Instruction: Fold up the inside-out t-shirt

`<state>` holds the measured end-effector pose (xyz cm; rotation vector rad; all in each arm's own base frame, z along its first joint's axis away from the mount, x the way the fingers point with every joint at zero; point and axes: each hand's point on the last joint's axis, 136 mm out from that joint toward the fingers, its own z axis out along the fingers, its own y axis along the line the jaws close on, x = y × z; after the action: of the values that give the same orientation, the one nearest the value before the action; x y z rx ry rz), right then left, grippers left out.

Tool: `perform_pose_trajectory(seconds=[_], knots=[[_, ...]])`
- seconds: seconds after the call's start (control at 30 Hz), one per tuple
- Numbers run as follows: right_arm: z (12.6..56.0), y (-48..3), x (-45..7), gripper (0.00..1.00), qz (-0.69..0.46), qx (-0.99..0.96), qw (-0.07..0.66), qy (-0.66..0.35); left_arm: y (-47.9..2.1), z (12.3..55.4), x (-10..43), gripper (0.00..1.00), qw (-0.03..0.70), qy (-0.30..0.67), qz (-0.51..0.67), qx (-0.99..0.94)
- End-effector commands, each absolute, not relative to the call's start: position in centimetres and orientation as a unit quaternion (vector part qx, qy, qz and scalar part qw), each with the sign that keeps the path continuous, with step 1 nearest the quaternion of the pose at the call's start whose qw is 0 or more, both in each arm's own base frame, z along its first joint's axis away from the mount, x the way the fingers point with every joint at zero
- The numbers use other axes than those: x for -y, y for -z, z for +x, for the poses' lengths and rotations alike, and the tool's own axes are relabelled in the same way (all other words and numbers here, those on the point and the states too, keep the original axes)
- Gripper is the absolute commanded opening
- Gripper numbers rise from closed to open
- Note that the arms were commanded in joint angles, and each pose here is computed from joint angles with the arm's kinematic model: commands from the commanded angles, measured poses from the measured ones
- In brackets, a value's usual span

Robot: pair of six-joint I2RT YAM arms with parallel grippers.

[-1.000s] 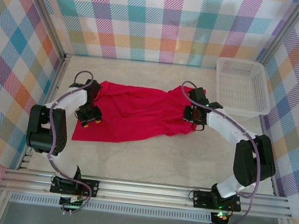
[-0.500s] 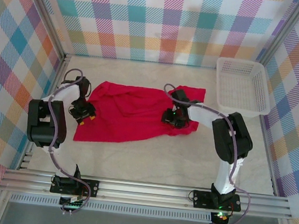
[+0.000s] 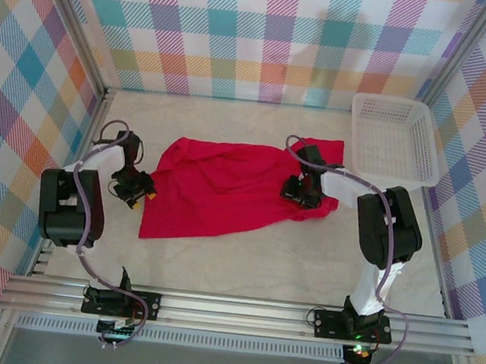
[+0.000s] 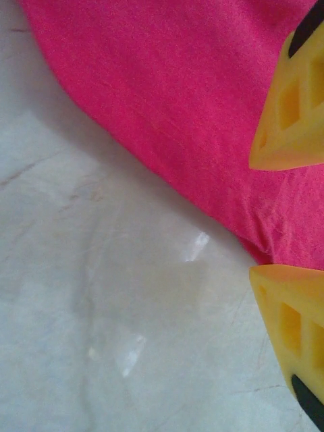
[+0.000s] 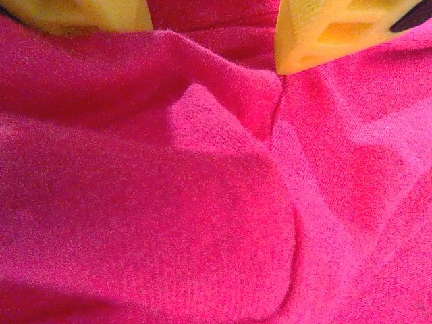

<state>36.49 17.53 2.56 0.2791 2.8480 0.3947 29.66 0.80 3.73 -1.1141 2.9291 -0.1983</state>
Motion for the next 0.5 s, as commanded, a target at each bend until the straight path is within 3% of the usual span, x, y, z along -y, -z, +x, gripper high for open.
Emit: perform_pose_trajectory(seconds=[0.0, 0.3, 0.37, 0.47], knots=[[35.2, -2.2, -16.7, 0.51, 0.093, -0.983, 0.099, -0.121, -4.0, 29.6, 0.3, 0.42, 0.013, 0.098, -0.353, -0.930], [35.2, -3.0, -16.7, 0.52, 0.095, -0.982, 0.103, -0.123, -1.7, 28.8, 0.5, 0.41, -0.008, 0.096, -0.354, -0.930], [35.1, -3.2, -16.6, 0.52, 0.094, -0.983, 0.104, -0.122, -1.5, 28.9, 0.5, 0.37, -0.008, 0.095, -0.355, -0.930], [35.1, -3.5, -16.6, 0.51, 0.094, -0.982, 0.107, -0.122, -1.7, 29.1, 0.4, 0.20, -0.007, 0.092, -0.356, -0.930]])
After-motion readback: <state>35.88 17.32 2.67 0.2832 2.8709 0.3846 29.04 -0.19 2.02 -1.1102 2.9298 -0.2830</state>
